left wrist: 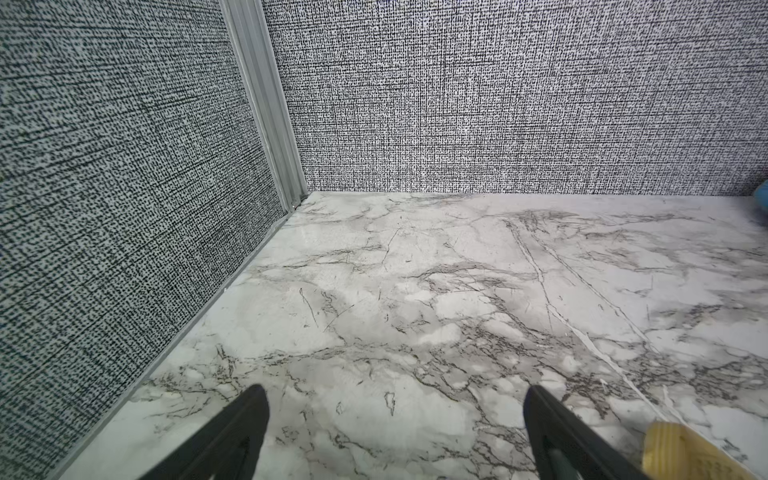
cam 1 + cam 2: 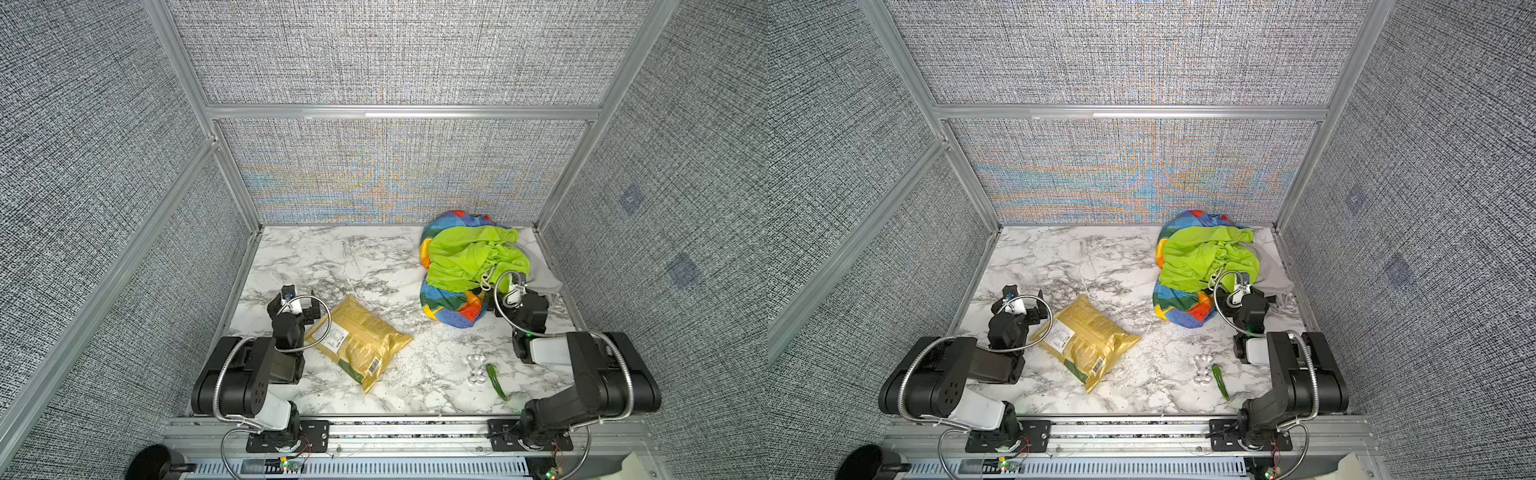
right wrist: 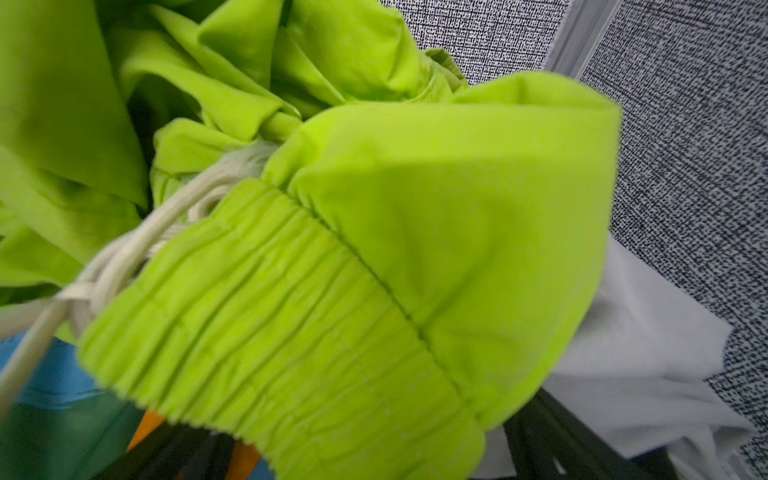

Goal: Pick out a specific cloth from the pile

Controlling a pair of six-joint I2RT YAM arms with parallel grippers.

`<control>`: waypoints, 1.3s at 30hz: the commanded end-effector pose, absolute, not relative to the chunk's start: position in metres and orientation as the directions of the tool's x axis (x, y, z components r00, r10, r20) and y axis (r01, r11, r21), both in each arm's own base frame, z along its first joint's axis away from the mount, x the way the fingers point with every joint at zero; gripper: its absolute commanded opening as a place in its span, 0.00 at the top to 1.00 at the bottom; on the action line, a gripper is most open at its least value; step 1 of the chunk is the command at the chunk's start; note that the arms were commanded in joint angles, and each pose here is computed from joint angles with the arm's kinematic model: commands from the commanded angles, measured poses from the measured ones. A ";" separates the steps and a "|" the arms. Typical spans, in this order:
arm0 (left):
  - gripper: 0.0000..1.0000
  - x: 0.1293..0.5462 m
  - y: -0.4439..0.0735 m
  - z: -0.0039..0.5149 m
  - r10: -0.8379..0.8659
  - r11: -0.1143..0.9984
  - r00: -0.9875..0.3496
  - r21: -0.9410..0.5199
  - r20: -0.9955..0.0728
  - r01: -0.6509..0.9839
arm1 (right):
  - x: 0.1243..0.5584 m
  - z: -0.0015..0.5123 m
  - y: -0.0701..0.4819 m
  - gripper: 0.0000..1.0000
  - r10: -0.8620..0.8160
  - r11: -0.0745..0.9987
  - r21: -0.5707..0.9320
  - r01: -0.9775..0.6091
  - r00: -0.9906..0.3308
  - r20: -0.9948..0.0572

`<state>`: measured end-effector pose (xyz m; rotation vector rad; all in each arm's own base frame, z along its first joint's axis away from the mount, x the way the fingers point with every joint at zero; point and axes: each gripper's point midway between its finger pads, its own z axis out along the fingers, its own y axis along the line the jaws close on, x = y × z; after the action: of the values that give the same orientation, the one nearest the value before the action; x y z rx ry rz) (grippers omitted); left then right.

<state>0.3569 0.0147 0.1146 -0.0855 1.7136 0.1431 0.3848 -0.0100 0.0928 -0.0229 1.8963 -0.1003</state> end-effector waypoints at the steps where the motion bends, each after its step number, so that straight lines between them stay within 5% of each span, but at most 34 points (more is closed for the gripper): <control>1: 0.01 0.359 0.014 0.128 0.015 0.990 -0.091 0.027 -0.996 -0.139 | 0.387 0.099 -0.010 0.01 -0.067 0.996 -0.081 0.035 -0.299 -0.952; 28: 0.01 0.355 0.017 0.131 0.016 0.988 -0.073 0.027 -0.997 -0.154 | 0.384 0.101 -0.014 0.01 -0.049 0.995 -0.072 0.068 -0.287 -0.957; 36: 0.01 0.349 0.018 0.164 0.019 0.977 -0.079 0.035 -0.997 -0.208 | 0.361 0.146 -0.023 0.01 -0.014 0.990 -0.043 0.131 -0.212 -0.977; 39: 0.01 0.351 0.015 0.189 -0.079 0.977 -0.061 -0.065 -0.995 -0.204 | 0.351 0.172 -0.020 0.01 -0.002 0.992 -0.025 0.125 -0.177 -0.984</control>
<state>0.3518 0.0121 0.1992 -0.1516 1.5372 0.1274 0.3581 -0.0199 0.1662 0.0668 1.7235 -0.1278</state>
